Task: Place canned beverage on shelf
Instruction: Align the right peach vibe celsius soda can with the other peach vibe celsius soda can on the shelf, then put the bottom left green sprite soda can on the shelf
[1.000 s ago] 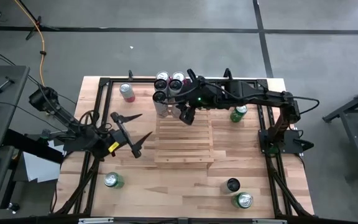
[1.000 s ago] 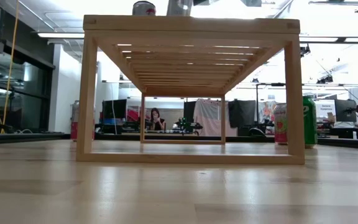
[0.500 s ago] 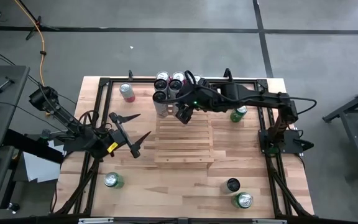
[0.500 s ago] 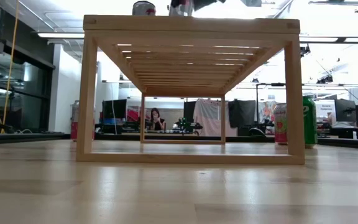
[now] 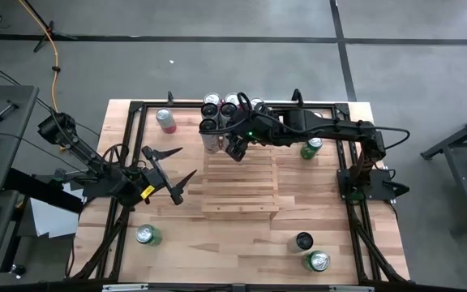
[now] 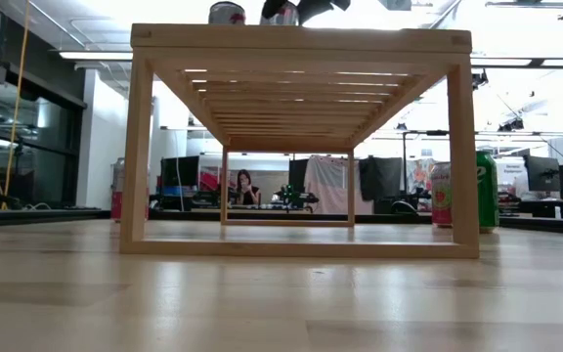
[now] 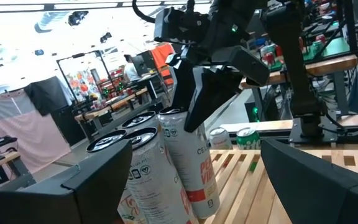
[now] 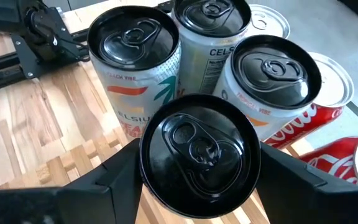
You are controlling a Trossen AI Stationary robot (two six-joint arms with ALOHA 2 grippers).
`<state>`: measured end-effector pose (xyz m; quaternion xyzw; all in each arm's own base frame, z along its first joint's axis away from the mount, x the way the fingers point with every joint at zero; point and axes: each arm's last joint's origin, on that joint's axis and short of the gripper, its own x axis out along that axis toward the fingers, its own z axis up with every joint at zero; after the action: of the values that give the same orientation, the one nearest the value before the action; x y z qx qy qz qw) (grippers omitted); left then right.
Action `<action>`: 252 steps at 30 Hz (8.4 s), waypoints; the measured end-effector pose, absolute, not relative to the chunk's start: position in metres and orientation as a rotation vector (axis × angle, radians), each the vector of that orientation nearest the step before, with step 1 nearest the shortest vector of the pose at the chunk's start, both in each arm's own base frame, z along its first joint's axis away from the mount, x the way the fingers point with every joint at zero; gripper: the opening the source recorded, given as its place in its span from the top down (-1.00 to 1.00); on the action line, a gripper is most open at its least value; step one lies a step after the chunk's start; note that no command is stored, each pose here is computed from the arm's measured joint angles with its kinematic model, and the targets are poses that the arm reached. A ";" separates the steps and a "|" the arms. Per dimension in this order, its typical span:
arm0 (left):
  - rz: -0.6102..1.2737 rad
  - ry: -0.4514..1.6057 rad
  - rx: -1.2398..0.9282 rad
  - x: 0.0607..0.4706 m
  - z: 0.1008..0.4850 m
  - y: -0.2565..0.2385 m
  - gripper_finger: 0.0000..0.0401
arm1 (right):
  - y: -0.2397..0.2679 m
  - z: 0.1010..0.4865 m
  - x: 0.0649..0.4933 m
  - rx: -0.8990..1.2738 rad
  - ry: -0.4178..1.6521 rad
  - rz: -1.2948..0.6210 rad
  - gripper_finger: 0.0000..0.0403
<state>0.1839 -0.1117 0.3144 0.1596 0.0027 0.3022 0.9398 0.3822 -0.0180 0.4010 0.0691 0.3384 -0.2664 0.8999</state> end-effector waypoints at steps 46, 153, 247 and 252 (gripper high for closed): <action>0.618 0.008 0.327 0.184 0.314 -0.112 -0.74 | -0.017 0.426 0.349 0.009 0.735 -0.472 -0.55; -0.287 0.812 -0.610 0.129 0.222 -0.111 -0.74 | -0.010 0.266 0.173 0.279 0.279 -0.726 -0.55; 0.307 1.103 -0.161 0.095 0.225 -0.232 -0.74 | -0.011 0.256 0.185 0.230 0.309 -0.799 -0.55; 0.326 1.147 -0.187 0.098 0.224 -0.231 -0.74 | -0.011 0.256 0.185 0.230 0.309 -0.799 -0.55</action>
<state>0.0983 -0.2307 0.2239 -0.0877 0.5395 0.1532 0.8233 0.1851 -0.0109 0.2561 0.1112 0.1494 -0.3866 0.9033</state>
